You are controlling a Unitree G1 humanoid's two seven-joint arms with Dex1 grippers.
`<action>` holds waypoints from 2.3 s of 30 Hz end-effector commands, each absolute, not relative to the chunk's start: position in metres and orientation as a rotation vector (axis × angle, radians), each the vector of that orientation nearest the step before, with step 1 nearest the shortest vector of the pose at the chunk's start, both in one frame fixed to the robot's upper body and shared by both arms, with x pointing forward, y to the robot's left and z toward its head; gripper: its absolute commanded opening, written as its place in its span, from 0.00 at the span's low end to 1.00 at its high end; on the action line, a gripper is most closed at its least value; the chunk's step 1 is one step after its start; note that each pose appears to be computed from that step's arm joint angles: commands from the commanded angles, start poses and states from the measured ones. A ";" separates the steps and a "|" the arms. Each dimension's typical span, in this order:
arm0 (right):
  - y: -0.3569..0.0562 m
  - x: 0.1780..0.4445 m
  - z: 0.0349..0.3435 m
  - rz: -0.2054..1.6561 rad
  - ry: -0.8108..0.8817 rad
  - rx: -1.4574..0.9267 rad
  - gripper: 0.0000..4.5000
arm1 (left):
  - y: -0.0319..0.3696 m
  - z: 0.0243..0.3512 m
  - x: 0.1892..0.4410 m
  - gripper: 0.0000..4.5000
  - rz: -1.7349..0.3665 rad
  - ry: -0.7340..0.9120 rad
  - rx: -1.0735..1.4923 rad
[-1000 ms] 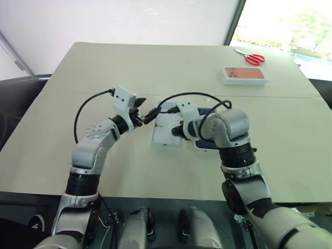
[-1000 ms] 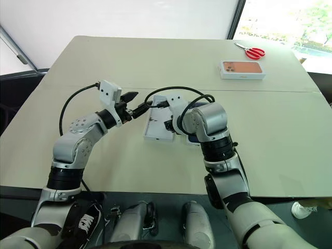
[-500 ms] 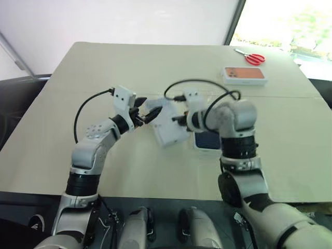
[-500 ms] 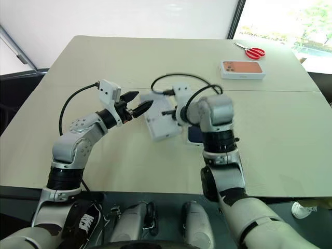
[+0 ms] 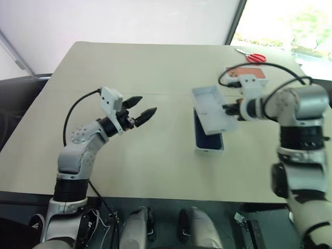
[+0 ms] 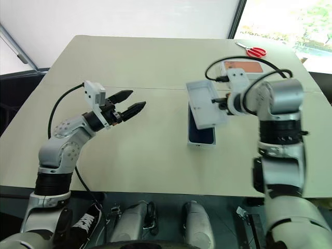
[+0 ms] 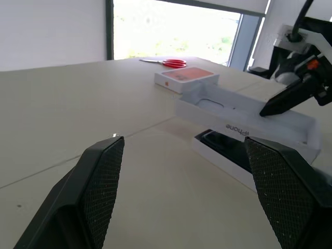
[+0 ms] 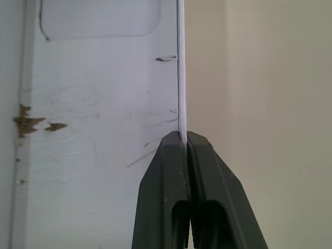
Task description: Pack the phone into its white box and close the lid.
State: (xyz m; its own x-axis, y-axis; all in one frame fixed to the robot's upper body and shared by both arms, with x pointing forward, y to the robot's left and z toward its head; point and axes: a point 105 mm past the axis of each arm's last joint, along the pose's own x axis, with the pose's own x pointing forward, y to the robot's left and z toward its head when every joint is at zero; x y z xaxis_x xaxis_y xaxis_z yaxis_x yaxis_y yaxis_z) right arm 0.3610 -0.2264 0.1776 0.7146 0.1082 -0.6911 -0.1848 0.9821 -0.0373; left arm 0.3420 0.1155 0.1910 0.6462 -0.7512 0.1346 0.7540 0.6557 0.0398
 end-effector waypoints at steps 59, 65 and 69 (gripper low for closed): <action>-0.239 0.323 0.136 0.238 0.849 -0.219 0.47 | 0.079 0.183 0.307 0.87 -1.114 -0.208 0.156; -0.238 0.322 0.132 0.230 0.856 -0.219 0.01 | 0.079 0.185 0.308 0.87 -1.104 -0.208 0.132; -0.242 0.331 0.141 0.197 0.821 -0.173 0.01 | 0.081 0.184 0.309 0.87 -1.095 -0.197 0.129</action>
State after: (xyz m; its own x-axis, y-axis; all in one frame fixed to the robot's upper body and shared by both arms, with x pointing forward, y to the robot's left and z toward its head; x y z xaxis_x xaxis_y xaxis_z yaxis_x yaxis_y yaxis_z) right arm 0.3237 -0.2372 0.1278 0.6182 0.1165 -0.7773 -0.2825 0.9558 -0.0814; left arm 0.3123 0.0815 0.1737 0.4527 -0.8894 0.0635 0.8717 0.4565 0.1781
